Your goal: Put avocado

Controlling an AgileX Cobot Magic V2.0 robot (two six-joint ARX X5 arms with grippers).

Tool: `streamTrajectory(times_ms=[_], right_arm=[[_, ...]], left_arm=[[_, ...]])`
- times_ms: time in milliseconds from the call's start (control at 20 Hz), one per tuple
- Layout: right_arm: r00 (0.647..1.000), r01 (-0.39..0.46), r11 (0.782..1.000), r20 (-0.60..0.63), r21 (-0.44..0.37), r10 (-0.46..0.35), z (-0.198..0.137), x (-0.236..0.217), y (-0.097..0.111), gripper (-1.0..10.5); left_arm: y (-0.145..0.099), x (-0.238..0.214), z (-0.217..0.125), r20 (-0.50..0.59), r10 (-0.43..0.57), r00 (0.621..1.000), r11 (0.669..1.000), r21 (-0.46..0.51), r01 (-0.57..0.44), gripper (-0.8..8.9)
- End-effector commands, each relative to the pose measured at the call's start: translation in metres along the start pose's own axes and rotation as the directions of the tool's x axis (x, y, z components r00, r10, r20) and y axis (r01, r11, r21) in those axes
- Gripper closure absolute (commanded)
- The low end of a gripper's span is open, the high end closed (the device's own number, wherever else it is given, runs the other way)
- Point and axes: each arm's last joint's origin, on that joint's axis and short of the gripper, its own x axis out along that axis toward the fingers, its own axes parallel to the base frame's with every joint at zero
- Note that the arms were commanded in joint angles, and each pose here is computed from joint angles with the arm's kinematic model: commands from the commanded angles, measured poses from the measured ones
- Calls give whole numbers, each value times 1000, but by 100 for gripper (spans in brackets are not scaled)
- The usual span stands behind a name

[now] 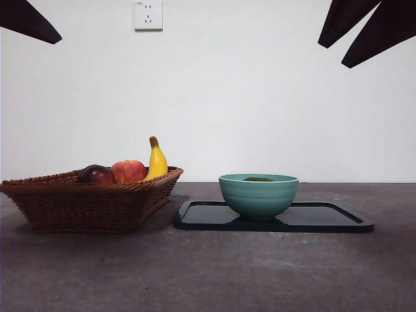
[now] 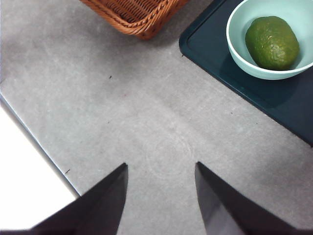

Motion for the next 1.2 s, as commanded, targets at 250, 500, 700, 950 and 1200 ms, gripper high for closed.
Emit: streamTrajectory(times_ms=[250, 500, 700, 950, 1200], right_arm=[[1000, -10, 1000, 7, 4, 10, 3, 0, 2, 728], [1000, -7, 1000, 7, 4, 7, 3, 0, 2, 939], [1000, -8, 1000, 10, 3, 8, 3, 0, 2, 939], [1000, -8, 1000, 10, 3, 8, 3, 0, 2, 939], [1000, -8, 1000, 10, 3, 8, 3, 0, 2, 939]], left_arm=[[-1, 0, 3, 6, -9, 1000, 1000, 25, 9, 561], [-1, 0, 3, 6, -9, 1000, 1000, 24, 9, 805], [-1, 0, 2, 3, -9, 1000, 1000, 23, 9, 805], [-1, 0, 2, 3, -9, 1000, 1000, 23, 9, 805], [-1, 0, 2, 3, -9, 1000, 1000, 23, 9, 805]])
